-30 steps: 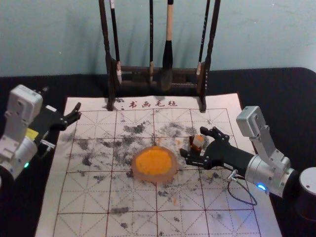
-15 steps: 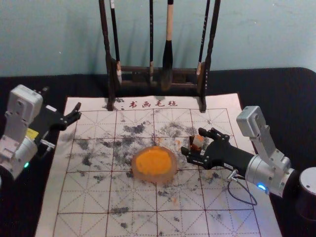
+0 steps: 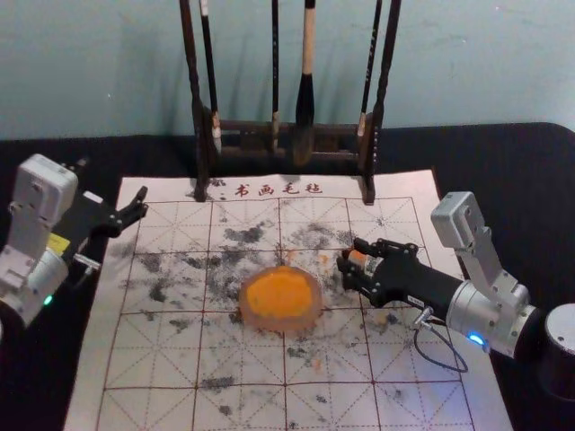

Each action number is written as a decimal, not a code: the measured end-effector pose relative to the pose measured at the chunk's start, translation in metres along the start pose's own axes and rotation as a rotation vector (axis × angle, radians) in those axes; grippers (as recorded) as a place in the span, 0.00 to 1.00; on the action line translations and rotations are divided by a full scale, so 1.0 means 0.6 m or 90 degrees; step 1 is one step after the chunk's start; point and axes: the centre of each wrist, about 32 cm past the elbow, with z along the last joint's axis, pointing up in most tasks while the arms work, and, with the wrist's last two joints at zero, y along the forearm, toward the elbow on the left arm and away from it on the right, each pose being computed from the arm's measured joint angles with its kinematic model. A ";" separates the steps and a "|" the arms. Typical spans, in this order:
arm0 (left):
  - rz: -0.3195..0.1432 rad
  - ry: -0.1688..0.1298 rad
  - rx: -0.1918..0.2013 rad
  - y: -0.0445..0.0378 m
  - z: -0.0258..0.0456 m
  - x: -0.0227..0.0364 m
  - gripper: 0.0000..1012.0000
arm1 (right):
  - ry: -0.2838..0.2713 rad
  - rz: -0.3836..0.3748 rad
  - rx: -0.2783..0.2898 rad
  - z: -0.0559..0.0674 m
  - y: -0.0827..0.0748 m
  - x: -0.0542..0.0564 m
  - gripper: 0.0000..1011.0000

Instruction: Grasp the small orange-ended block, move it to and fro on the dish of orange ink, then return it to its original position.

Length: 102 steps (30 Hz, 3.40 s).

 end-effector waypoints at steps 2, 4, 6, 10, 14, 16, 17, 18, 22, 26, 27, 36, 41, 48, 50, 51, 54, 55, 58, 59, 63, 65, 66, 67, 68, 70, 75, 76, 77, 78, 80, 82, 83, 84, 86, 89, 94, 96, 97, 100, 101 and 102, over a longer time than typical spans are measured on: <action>0.000 0.000 0.000 0.000 0.000 0.0000 0.99 | 0.001 0.000 0.001 0.000 0.000 0.000 0.34; 0.000 0.000 0.000 0.000 0.000 0.0000 0.99 | 0.001 0.000 0.001 0.000 0.000 0.000 0.27; 0.000 0.000 0.000 0.000 0.000 0.0000 0.99 | 0.001 0.000 0.001 0.000 0.000 0.000 0.22; 0.000 0.000 0.000 0.000 0.000 0.0000 0.99 | 0.001 0.000 0.001 0.000 0.000 0.000 0.18; 0.000 0.000 0.000 0.000 0.000 0.0000 0.99 | 0.000 0.000 0.001 0.000 0.000 0.000 0.15; 0.000 0.000 0.000 0.000 0.000 0.0000 0.99 | 0.001 0.000 0.001 0.000 0.000 0.000 0.14; 0.000 0.000 0.000 0.000 0.000 0.0000 0.99 | 0.000 0.000 0.001 0.000 0.000 0.000 0.14; 0.000 0.000 0.000 0.000 0.000 0.0000 0.99 | 0.000 0.000 0.001 0.000 0.000 0.000 0.13; 0.000 0.000 0.000 0.000 0.000 0.0000 0.99 | 0.000 0.001 0.000 -0.001 0.000 0.000 0.12; 0.000 0.000 0.000 0.000 0.000 0.0000 0.99 | 0.000 0.001 0.000 -0.001 0.000 0.000 0.12; 0.000 0.000 0.000 0.000 0.000 0.0000 0.99 | 0.001 0.001 0.000 -0.001 0.000 0.000 0.12; 0.000 0.000 0.000 0.000 0.000 -0.0001 0.99 | 0.007 0.002 0.014 0.003 0.001 0.005 0.12; 0.000 0.000 0.000 0.000 0.000 0.0000 0.99 | 0.004 0.004 0.021 0.008 0.002 0.008 0.12; 0.000 0.000 0.000 0.000 0.000 0.0000 0.99 | -0.011 0.014 0.031 0.028 -0.001 0.015 0.12; 0.000 0.000 0.000 0.000 0.000 0.0000 0.99 | -0.018 0.017 0.031 0.036 -0.003 0.018 0.12; 0.000 0.000 0.000 0.000 0.000 0.0000 0.99 | -0.021 0.019 0.031 0.041 -0.004 0.020 0.12; 0.000 0.000 0.000 0.000 0.000 -0.0001 0.99 | -0.039 0.026 0.031 0.063 -0.010 0.026 0.12; 0.000 0.000 0.000 0.000 0.000 0.0000 0.99 | -0.043 0.028 0.031 0.068 -0.012 0.028 0.12; 0.000 0.000 0.000 0.000 0.000 0.0000 0.99 | -0.058 0.032 0.030 0.087 -0.016 0.034 0.12; 0.000 0.000 0.000 0.000 0.000 -0.0001 0.99 | -0.062 0.034 0.030 0.091 -0.017 0.036 0.12; 0.000 0.000 0.000 0.000 0.000 0.0000 0.99 | -0.081 0.041 0.032 0.116 -0.020 0.046 0.12; 0.000 0.000 0.000 0.000 0.000 0.0000 0.99 | -0.084 0.046 0.032 0.124 -0.019 0.050 0.12; 0.000 0.000 0.000 0.000 0.000 0.0000 0.99 | -0.085 0.050 0.031 0.128 -0.017 0.052 0.12; 0.000 0.000 0.000 0.000 0.000 0.0000 0.99 | -0.084 0.057 0.029 0.136 -0.014 0.056 0.12; 0.000 0.000 0.000 0.000 0.000 0.0000 0.99 | -0.084 0.057 0.029 0.136 -0.014 0.056 0.12; 0.000 0.000 0.000 0.000 0.000 -0.0001 0.99 | -0.075 0.077 0.020 0.145 -0.004 0.062 0.12; 0.000 0.000 0.000 0.000 0.000 0.0000 0.99 | -0.061 0.112 0.010 0.156 0.018 0.070 0.12; 0.000 0.000 0.000 0.000 0.000 -0.0001 0.99 | -0.060 0.118 0.009 0.158 0.023 0.070 0.12; 0.000 0.000 0.000 0.000 0.000 0.0000 0.99 | -0.058 0.128 0.008 0.162 0.032 0.072 0.12; 0.000 0.000 0.000 0.000 0.000 -0.0001 0.99 | -0.058 0.134 0.006 0.163 0.037 0.073 0.12; 0.000 0.000 0.000 0.000 0.000 0.0000 0.99 | -0.055 0.149 0.003 0.167 0.050 0.074 0.12; 0.000 0.000 0.000 0.000 0.000 0.0000 0.99 | -0.054 0.159 0.000 0.169 0.059 0.075 0.12; 0.000 0.000 0.000 0.000 0.000 0.0000 0.99 | -0.054 0.168 -0.004 0.170 0.068 0.075 0.12; 0.000 0.000 0.000 0.000 0.000 0.0000 0.99 | -0.054 0.173 -0.007 0.170 0.073 0.075 0.12; 0.000 0.000 0.000 0.000 0.000 0.0000 0.99 | -0.056 0.185 -0.014 0.171 0.085 0.075 0.12; 0.000 0.000 0.000 0.000 0.000 0.0000 0.99 | -0.061 0.201 -0.028 0.171 0.100 0.074 0.12; 0.000 0.000 0.000 0.000 0.000 0.0000 0.99 | -0.068 0.225 -0.047 0.168 0.116 0.071 0.12; 0.000 0.000 0.000 0.000 0.000 0.0000 0.99 | -0.073 0.239 -0.056 0.165 0.121 0.069 0.12; 0.000 0.000 0.000 0.000 0.000 0.0000 0.99 | -0.076 0.243 -0.058 0.165 0.123 0.069 0.12; 0.000 0.000 0.000 0.000 0.000 0.0000 0.99 | -0.088 0.256 -0.067 0.163 0.127 0.066 0.12; 0.000 0.000 0.000 0.000 0.000 0.0000 0.99 | -0.091 0.259 -0.070 0.162 0.128 0.065 0.12; 0.000 0.000 0.000 0.000 0.000 0.0000 0.99 | -0.097 0.265 -0.076 0.160 0.129 0.064 0.12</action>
